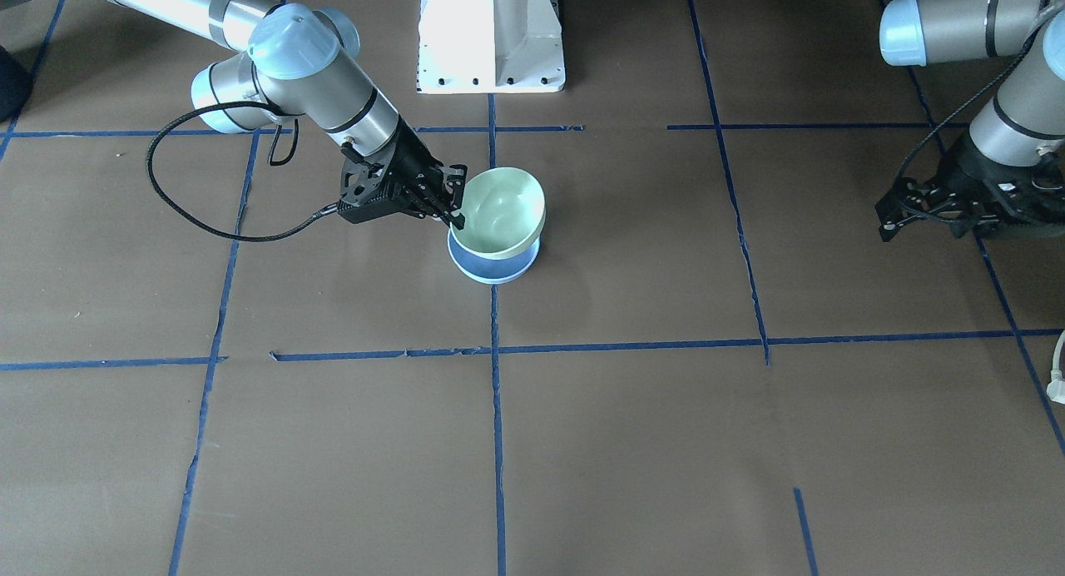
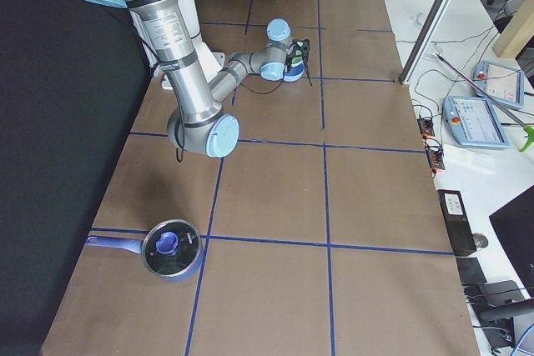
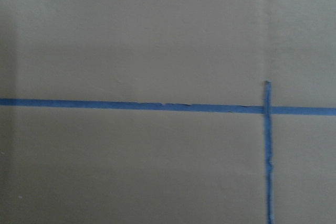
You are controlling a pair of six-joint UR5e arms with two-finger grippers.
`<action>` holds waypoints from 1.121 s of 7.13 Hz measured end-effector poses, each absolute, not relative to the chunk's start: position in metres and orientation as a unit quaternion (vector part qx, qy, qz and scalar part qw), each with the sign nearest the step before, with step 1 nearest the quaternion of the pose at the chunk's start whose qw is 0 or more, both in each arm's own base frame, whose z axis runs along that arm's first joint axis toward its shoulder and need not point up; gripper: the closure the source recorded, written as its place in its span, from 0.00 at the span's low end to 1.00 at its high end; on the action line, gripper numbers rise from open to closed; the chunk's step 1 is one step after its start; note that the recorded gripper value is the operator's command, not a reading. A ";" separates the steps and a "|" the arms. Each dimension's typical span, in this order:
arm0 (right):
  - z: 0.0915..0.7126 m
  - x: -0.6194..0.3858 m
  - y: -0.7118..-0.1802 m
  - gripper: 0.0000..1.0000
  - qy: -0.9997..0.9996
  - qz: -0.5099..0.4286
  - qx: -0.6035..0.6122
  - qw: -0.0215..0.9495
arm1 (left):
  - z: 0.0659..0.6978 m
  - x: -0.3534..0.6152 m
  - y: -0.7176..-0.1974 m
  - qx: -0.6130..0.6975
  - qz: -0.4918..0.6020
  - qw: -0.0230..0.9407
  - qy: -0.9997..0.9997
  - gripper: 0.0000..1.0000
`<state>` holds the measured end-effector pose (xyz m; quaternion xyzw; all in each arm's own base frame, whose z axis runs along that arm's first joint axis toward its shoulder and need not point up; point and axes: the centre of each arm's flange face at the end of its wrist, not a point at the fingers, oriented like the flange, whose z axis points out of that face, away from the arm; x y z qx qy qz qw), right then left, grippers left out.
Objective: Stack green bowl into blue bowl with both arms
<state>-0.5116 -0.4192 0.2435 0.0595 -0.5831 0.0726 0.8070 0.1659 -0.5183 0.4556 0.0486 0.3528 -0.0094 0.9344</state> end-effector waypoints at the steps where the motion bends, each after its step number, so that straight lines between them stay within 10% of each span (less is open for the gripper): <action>1: 0.240 -0.512 -0.415 0.47 -0.576 0.073 0.056 0.813 | 0.460 0.160 -0.520 0.047 -0.008 0.934 0.353 0.00; 2: 0.235 -0.509 -0.411 0.00 -0.569 0.074 0.052 0.817 | 0.462 0.158 -0.521 0.046 -0.007 0.934 0.354 0.00; 8: 0.250 -0.452 -0.467 0.00 -0.494 0.100 0.077 0.860 | 0.491 0.142 -0.531 0.044 0.011 0.939 0.341 0.00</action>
